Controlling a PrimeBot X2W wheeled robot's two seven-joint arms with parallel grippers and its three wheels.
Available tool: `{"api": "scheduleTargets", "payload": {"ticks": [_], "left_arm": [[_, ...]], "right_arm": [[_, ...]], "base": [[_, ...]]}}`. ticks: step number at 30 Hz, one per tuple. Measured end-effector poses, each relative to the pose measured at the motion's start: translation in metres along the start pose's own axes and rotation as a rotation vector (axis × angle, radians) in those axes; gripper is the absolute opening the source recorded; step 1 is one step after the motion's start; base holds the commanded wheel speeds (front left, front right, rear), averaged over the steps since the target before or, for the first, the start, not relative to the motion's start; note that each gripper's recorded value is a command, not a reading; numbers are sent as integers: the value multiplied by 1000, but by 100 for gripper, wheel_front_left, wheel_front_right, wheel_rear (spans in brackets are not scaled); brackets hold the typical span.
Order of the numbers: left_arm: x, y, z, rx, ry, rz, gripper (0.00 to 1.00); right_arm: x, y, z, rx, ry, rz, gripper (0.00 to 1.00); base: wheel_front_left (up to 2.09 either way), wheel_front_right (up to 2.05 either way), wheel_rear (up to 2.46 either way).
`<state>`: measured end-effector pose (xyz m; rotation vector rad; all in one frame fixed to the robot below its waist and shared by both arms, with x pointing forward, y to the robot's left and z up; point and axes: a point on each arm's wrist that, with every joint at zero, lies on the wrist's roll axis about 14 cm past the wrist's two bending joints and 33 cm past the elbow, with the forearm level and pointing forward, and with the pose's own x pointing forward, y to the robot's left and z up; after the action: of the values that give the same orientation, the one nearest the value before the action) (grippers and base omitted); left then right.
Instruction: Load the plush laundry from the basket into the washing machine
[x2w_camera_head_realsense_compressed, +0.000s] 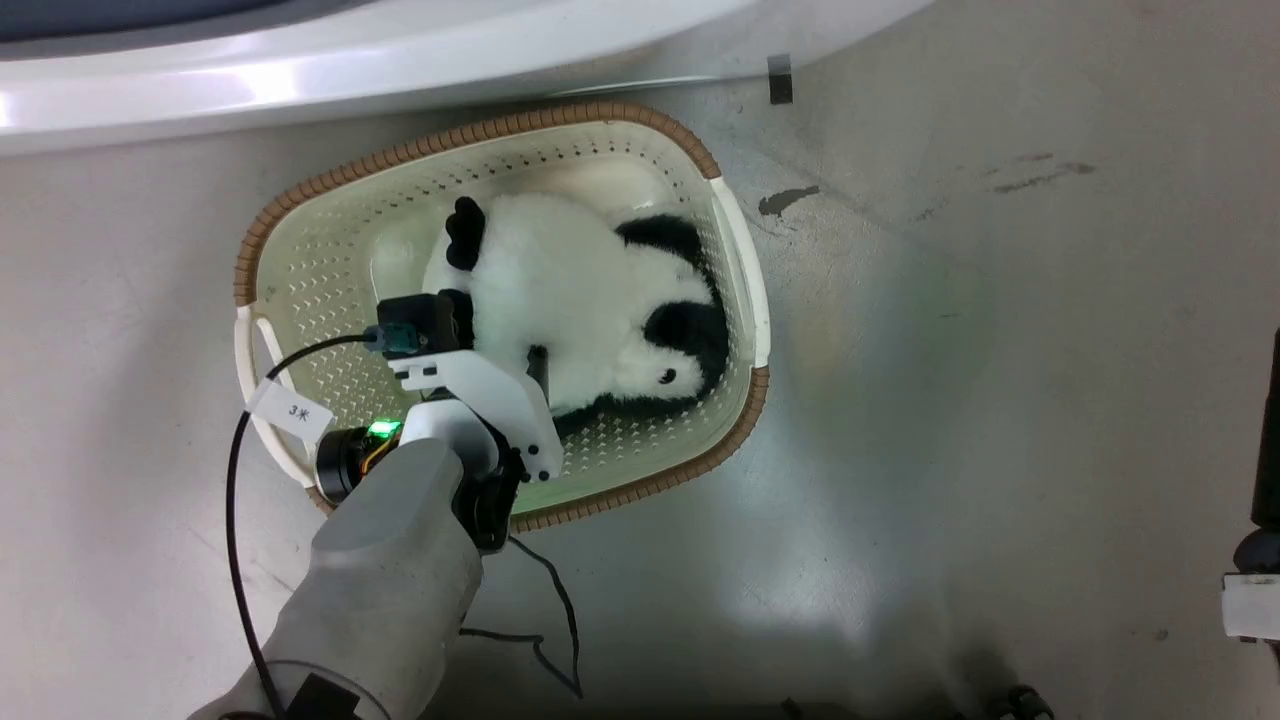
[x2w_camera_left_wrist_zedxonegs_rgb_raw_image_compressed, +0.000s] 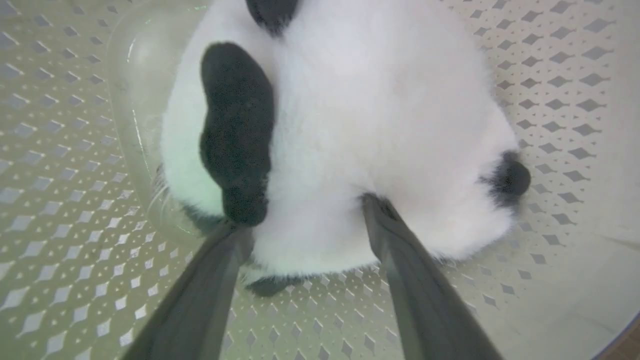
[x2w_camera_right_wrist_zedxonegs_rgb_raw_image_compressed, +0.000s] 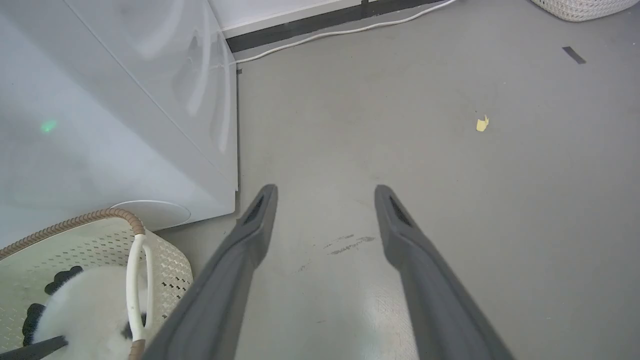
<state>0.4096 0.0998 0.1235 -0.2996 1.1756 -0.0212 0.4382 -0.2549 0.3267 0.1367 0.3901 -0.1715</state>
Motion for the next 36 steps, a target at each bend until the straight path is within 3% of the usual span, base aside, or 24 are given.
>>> {"api": "scheduleTargets", "payload": {"ticks": [2,3,4,9,21,36], "left_arm": [[3,-2,0,8,4,-4,100],[3,-2,-3,7,17,-4,60],[4,-2,-6,6,35,-3,0],[4,-2,-15,29,78,-5,0],[-8,-2,5,22,-31,11,0],[-70,-10,32,10,-225,-40,0]], "right_arm": [[0,-3,0,-4,-2,-7,100],[0,-3,-1,-5,-1,-9,100],[0,-4,-1,-7,-1,-11,100],[0,-5,-2,-8,1,-15,100],[2,3,8,6,-25,13,100],[-9,46,50,43,-120,136,100]], "base": [[0,0,0],[0,0,0],[0,0,0],[0,0,0],[0,0,0],[0,0,0]]}}
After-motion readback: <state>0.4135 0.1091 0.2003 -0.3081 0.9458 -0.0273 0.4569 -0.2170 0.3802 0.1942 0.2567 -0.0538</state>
